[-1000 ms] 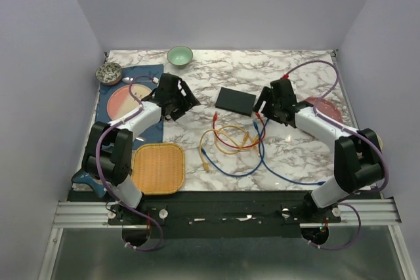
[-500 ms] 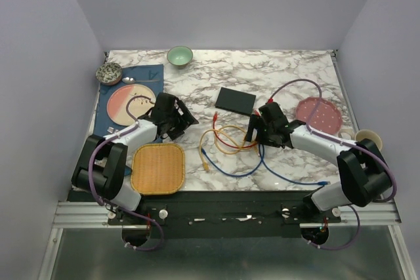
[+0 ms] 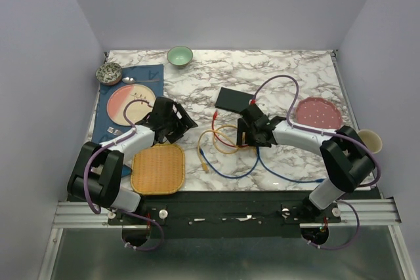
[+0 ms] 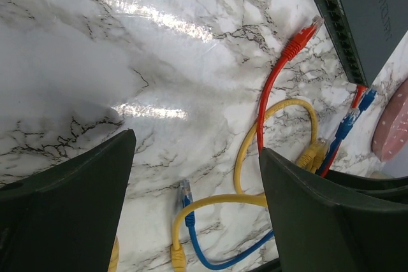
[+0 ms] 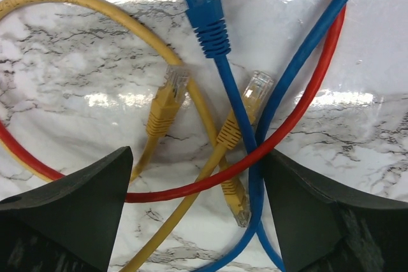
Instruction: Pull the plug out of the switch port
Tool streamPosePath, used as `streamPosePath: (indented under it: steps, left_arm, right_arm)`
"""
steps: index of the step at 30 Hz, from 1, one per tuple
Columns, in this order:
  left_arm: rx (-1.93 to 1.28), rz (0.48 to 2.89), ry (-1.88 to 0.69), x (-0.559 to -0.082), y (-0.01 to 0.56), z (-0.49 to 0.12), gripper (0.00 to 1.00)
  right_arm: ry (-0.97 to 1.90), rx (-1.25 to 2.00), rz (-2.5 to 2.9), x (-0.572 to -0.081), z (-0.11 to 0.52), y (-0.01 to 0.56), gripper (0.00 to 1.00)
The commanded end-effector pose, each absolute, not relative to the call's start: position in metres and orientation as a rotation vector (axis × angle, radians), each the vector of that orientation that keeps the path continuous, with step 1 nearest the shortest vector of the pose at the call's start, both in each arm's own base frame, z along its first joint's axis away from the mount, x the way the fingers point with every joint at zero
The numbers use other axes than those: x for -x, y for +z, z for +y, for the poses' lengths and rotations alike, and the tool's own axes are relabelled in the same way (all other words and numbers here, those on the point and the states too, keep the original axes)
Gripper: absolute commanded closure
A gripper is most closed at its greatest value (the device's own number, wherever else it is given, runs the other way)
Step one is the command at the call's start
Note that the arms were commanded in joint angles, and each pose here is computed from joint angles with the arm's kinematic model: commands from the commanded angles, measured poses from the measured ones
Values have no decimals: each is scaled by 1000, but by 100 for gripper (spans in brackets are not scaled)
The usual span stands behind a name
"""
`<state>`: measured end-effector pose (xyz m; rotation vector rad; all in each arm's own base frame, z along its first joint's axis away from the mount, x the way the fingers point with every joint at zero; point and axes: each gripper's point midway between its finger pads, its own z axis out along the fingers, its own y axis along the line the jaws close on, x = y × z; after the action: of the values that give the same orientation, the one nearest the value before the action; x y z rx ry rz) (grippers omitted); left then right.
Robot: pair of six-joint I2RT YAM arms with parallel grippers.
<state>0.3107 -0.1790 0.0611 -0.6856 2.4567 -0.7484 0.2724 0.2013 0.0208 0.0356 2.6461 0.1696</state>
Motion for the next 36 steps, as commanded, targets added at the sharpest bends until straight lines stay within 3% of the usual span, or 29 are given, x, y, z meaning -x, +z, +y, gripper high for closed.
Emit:
streamPosePath:
  steps: [1,4,5,10,11,12,17,29,36]
  left_arm:
    - [671,2439,-782,-310,69,-183,11]
    - [669,2438,-783,-311,70,-183,11]
    - [669,2436,-782,-311,70,-183,11]
    - [670,2443,-782,-308,68,-182,11]
    - [674,2444,-784,-307,67,-182,11]
    - [674,2442,-783,-307,67,-182,11]
    - [676,2441,-793,-305,66,-182,10]
    - [672,2431,-809,-305,70,-183,11]
    - [673,2427,-826,-304,73,-185,11]
  right_arm:
    - [-12,-42,2786,-243,174,-20,17]
    - [-20,-35,2797,-240,172,-21,37]
    - [-30,-32,2806,-237,170,-24,48]
    - [-51,-29,2827,-230,165,-29,76]
    - [-54,-43,2823,-229,164,-29,90]
    - [-59,-47,2826,-228,162,-30,98]
    - [-76,-79,2780,-236,160,-17,99]
    - [-249,-148,2355,-292,116,148,100]
    - [-286,-464,2280,-316,50,167,100]
